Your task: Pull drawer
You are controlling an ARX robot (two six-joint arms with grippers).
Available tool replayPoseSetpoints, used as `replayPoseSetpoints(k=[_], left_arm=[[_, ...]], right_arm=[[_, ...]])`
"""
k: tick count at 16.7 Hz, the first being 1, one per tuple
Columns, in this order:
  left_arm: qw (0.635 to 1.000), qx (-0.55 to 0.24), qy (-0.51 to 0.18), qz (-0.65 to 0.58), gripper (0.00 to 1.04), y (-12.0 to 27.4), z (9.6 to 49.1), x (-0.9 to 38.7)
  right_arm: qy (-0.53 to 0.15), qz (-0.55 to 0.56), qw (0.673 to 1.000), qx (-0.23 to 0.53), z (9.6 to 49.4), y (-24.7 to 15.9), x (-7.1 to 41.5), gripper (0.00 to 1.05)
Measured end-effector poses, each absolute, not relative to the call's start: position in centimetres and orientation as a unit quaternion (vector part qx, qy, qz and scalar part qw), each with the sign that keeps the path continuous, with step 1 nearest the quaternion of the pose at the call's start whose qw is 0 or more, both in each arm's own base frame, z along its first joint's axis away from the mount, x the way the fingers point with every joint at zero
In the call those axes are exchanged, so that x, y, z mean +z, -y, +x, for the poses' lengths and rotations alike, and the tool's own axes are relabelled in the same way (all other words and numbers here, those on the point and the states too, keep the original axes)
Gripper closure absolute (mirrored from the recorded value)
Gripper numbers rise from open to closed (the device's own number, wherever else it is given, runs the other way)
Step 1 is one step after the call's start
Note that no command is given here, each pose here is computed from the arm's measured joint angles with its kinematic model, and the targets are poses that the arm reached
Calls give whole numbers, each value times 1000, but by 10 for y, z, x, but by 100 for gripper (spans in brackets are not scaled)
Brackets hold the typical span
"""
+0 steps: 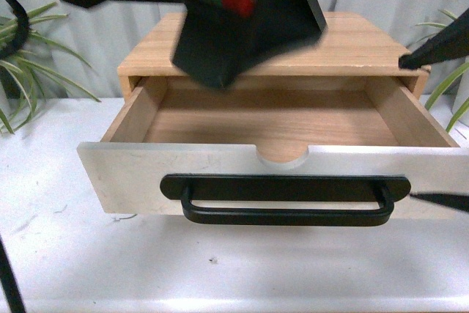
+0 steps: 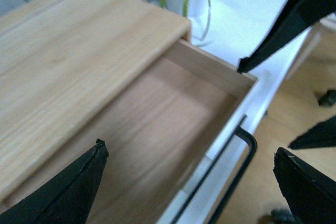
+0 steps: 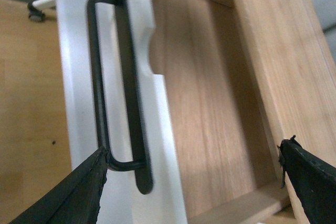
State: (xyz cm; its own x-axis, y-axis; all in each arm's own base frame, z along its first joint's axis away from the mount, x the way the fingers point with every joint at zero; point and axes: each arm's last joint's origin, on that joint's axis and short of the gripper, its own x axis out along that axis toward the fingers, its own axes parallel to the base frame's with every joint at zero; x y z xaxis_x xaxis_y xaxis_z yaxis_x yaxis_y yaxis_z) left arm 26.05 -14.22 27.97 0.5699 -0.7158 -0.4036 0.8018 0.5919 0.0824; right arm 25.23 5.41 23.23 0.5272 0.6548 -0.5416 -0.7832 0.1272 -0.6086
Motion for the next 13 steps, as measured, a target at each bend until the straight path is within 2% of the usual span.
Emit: replayPoseSetpoints(k=[3,5,7,9,11,12,13], left_arm=[[914,-371,-154,56,7,108,273,293],[948,-284,-143,3,7,74,283,302],[976,-166,-133,-52,7,32,289,302],[984,-76,-144,-71,7,1,277,289],[991,-8,-124,-55,8,-14,258,277],[998,0,-48,-29,20,-15,242,270],[1000,3,-7,-18,30,-14,228,262]], right_arm=[[-94,-365,821,430,267,-32,236,6],[-86,-304,881,351,282,-11,245,6],[-92,-209,946,231,290,17,259,6],[-106,-88,978,155,283,39,267,6],[-95,-12,987,129,261,45,274,6],[-32,-18,997,71,246,44,275,15],[-1,-19,1000,24,227,42,270,26]])
